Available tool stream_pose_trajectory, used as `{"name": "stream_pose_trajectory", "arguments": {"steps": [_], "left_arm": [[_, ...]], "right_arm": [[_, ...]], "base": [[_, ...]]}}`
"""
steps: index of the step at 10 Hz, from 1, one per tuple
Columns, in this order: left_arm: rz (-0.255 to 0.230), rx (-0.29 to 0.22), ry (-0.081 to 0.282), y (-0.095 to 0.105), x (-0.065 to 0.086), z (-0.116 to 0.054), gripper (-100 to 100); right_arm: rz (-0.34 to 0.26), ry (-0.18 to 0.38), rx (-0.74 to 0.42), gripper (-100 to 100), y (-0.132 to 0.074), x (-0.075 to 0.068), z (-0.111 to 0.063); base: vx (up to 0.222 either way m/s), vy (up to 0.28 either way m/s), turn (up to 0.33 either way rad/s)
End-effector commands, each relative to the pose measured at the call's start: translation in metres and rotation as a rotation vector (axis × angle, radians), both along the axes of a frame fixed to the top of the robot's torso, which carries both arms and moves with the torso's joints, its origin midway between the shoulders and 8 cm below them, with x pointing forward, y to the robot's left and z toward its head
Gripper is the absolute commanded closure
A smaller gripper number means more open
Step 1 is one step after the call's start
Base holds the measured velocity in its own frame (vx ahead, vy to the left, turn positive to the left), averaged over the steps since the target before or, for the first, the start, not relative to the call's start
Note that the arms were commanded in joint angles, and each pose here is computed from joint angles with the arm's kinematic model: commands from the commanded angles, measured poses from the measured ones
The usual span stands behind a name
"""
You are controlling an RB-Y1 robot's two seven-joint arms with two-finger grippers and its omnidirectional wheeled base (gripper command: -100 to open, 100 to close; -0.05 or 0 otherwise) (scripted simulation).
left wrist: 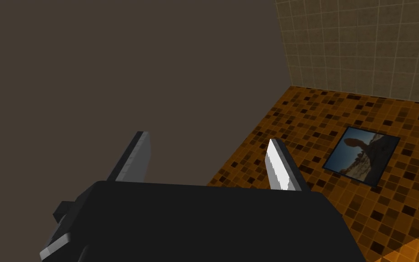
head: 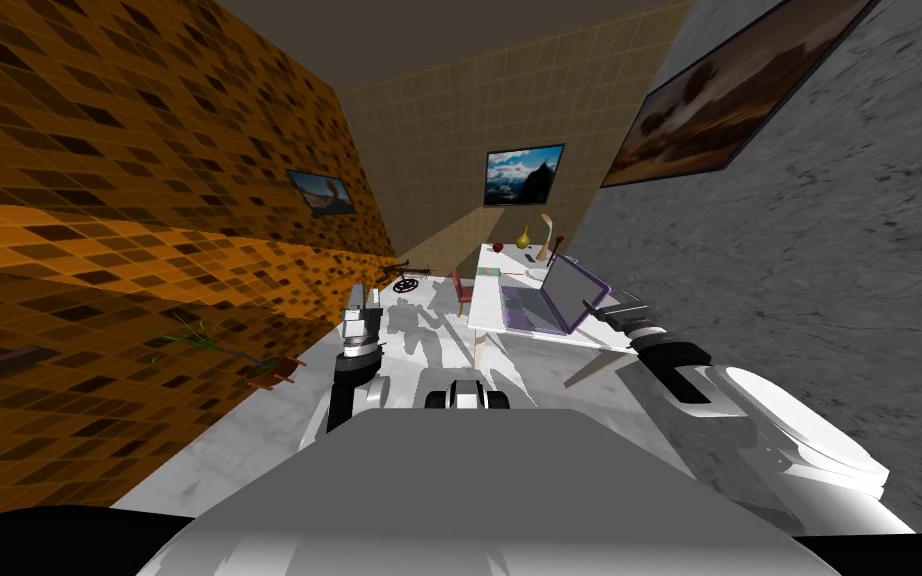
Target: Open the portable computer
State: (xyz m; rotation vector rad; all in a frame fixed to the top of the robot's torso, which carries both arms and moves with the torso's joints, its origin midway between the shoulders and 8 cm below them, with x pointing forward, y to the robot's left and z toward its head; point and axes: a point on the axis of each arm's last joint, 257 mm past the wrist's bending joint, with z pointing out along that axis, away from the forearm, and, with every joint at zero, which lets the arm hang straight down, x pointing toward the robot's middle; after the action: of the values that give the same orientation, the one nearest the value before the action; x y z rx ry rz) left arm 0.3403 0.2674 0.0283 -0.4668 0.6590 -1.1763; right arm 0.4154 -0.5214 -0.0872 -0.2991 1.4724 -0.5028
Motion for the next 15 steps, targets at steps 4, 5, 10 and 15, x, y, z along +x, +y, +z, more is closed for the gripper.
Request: {"name": "stream_pose_trajectory", "arguments": {"steps": [4, 5, 10, 15], "left_arm": [[0.000, 0.000, 0.000, 0.000, 0.000, 0.000, 0], [0.000, 0.000, 0.000, 0.000, 0.000, 0.000, 0], [0.000, 0.000, 0.000, 0.000, 0.000, 0.000, 0], [0.000, 0.000, 0.000, 0.000, 0.000, 0.000, 0]], "right_arm": [[-0.050, 0.029, -0.117, 100, -0.017, -0.002, 0.000], [-0.066, 0.039, -0.155, 100, -0.021, -0.003, -0.001], [-0.144, 0.090, -0.347, 100, -0.044, -0.008, -0.005], [-0.221, 0.150, -0.474, 100, -0.066, -0.010, -0.024]], "base": [[-0.012, 0.033, 0.107], [-0.067, 0.077, 0.154], [-0.057, 0.088, 0.165], [-0.061, 0.041, 0.171]]}}
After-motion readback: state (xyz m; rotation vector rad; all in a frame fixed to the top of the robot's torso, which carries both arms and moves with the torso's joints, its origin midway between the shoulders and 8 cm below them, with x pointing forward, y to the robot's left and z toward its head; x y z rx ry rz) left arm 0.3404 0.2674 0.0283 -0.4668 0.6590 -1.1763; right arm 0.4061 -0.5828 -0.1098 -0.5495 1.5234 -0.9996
